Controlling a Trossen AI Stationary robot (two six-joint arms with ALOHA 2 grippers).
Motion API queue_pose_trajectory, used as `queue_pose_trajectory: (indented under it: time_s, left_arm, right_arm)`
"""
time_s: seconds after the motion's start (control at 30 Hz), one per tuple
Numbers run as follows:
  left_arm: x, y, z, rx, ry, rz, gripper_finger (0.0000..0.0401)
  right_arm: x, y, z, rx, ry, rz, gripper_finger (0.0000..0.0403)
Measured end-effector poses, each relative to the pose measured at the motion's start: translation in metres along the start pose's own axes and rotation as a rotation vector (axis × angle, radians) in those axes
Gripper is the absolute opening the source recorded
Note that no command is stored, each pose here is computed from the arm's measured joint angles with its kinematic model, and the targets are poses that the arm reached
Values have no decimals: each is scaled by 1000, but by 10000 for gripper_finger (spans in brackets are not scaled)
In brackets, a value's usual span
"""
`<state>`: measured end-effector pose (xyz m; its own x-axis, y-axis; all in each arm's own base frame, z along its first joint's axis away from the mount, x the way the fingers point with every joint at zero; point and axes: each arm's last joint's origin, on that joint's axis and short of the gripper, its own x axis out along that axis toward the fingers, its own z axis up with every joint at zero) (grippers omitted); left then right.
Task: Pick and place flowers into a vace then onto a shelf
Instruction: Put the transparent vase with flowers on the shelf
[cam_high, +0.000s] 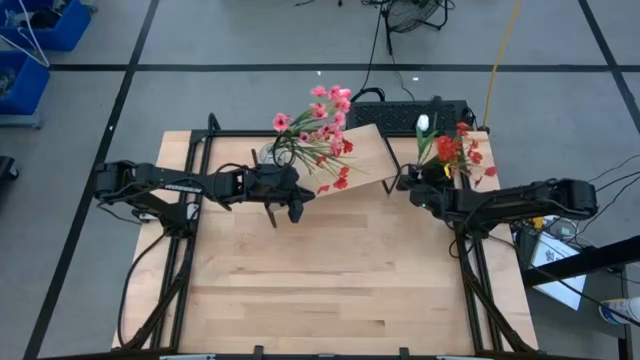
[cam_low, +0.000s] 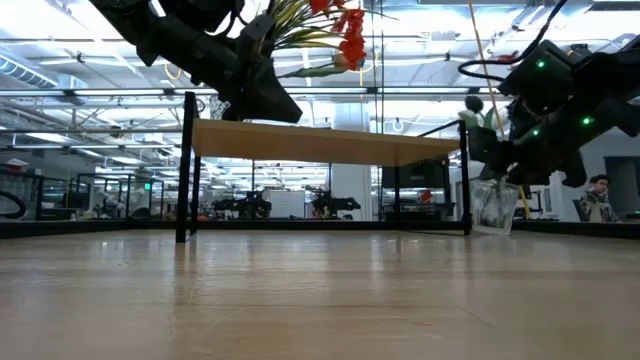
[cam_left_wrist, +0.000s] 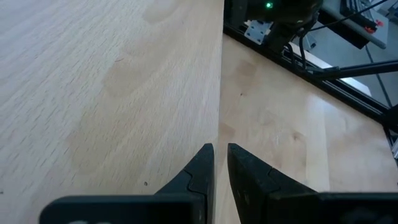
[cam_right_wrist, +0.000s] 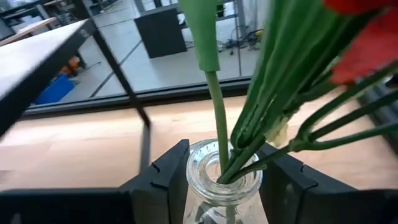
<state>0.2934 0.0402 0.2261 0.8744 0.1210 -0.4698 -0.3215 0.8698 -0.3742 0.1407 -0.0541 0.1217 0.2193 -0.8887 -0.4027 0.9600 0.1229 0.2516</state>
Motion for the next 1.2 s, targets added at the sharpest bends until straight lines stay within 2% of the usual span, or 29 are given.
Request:
queue_pose_trajectory:
  time_s: [0.33,0.5,0.73,1.0,1.2]
  left_arm:
    - [0,0,-1,18,6,2,51]
    - [0,0,-1,26,11,4,51]
    - [0,1,-2,43,21,9,51]
    - [0,1,-2,45,23,10,51]
    - [0,1,-2,44,23,11,51]
  right_arm:
    - [-7,0,8,-58,-39,38,142]
    - [-11,4,19,-43,-94,84,142]
    - [-14,6,33,-66,-185,78,142]
    - [-24,18,60,-77,-281,127,142]
    - [-34,35,90,-146,-292,121,142]
